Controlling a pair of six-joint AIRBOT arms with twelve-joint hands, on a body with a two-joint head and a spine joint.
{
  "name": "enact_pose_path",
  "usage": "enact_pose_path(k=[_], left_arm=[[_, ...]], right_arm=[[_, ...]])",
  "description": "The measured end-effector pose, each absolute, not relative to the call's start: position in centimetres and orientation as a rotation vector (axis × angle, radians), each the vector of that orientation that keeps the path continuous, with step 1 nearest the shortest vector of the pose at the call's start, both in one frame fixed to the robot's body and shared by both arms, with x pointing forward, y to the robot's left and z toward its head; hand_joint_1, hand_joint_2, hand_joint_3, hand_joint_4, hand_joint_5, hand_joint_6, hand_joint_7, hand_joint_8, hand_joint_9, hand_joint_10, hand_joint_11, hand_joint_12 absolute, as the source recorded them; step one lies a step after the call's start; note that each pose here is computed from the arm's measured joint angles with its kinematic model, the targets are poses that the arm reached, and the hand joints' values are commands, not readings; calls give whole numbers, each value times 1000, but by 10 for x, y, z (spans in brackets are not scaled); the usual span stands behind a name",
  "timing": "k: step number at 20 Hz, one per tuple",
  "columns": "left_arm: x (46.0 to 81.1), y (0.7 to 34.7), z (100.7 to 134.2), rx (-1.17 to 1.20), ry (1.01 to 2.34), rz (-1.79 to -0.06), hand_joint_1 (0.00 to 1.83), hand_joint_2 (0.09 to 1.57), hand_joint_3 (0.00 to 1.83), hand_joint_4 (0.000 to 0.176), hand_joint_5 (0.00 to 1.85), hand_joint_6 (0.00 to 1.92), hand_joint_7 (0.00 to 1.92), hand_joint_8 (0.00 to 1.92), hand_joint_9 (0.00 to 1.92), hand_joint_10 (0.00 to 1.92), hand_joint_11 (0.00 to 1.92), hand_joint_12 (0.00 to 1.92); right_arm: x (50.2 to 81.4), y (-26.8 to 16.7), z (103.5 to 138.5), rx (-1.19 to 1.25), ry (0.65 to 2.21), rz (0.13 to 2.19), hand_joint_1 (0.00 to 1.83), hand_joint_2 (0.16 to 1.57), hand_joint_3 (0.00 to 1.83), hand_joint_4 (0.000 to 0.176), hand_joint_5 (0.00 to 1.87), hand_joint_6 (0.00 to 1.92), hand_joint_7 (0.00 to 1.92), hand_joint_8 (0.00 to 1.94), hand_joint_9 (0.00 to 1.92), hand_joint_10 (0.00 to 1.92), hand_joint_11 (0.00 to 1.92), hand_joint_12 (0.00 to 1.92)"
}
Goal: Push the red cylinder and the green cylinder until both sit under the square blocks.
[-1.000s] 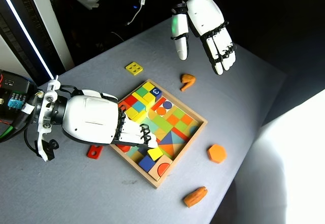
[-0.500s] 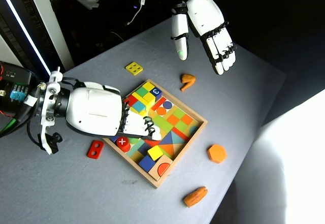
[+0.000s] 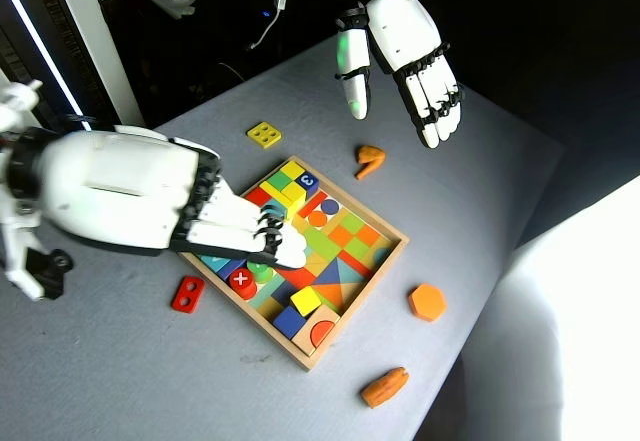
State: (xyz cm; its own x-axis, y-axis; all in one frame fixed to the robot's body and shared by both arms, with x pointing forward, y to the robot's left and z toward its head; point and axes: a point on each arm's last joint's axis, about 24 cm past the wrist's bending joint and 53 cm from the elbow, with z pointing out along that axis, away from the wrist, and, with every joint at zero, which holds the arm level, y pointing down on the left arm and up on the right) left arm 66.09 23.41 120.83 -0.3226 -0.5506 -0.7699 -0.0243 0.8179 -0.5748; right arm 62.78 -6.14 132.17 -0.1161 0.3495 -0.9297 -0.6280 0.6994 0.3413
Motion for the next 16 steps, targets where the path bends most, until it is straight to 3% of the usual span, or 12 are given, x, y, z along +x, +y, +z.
enact_pose_path(k=[1,2,4,5,6,7,8,10,16], left_arm=[[661,235,1208,-438,1838,-562,112,1348,0,37,247,42,355,43,307,87,0,1187],[661,235,1208,-438,1838,-562,128,1345,0,32,327,43,458,45,364,262,0,1469],[660,234,1208,-437,1839,-564,166,1342,0,9,432,41,614,64,316,872,23,1747],[660,232,1208,-434,1840,-567,230,1331,0,0,538,60,718,215,398,1080,142,1800],[659,231,1208,-430,1841,-569,236,1336,0,0,596,71,706,420,430,1197,199,1809],[659,231,1208,-430,1841,-570,232,1340,1,0,677,108,690,649,471,1286,249,1848],[660,232,1208,-434,1841,-568,277,1339,0,0,738,140,682,776,505,1352,295,1898],[660,232,1208,-434,1841,-566,270,1351,1,0,793,240,740,830,575,1399,357,1918],[660,232,1208,-434,1841,-567,293,1335,0,0,733,400,767,817,615,1379,360,1912]], right_arm=[[625,-67,1323,-239,1466,835,5,1140,0,0,884,5,526,22,371,61,0,831],[622,-74,1322,-237,1472,826,0,1141,0,0,880,4,648,43,483,90,0,1088],[620,-80,1321,-240,1473,807,36,1144,1,0,913,11,816,36,679,116,0,1322],[620,-81,1321,-239,1473,805,14,1144,0,0,949,21,890,45,788,168,36,1443],[620,-81,1321,-240,1473,805,20,1143,0,0,979,18,936,23,833,241,82,1501],[619,-80,1321,-242,1473,807,31,1150,0,0,1010,16,978,12,819,461,178,1568],[618,-79,1321,-244,1474,809,46,1156,0,0,1045,23,1028,18,738,796,269,1623],[614,-74,1317,-255,1484,816,124,1142,0,0,1103,38,1097,33,628,1172,289,1750],[611,-70,1316,-277,1482,808,97,1149,0,0,1083,21,1068,19,586,1227,239,1784]])
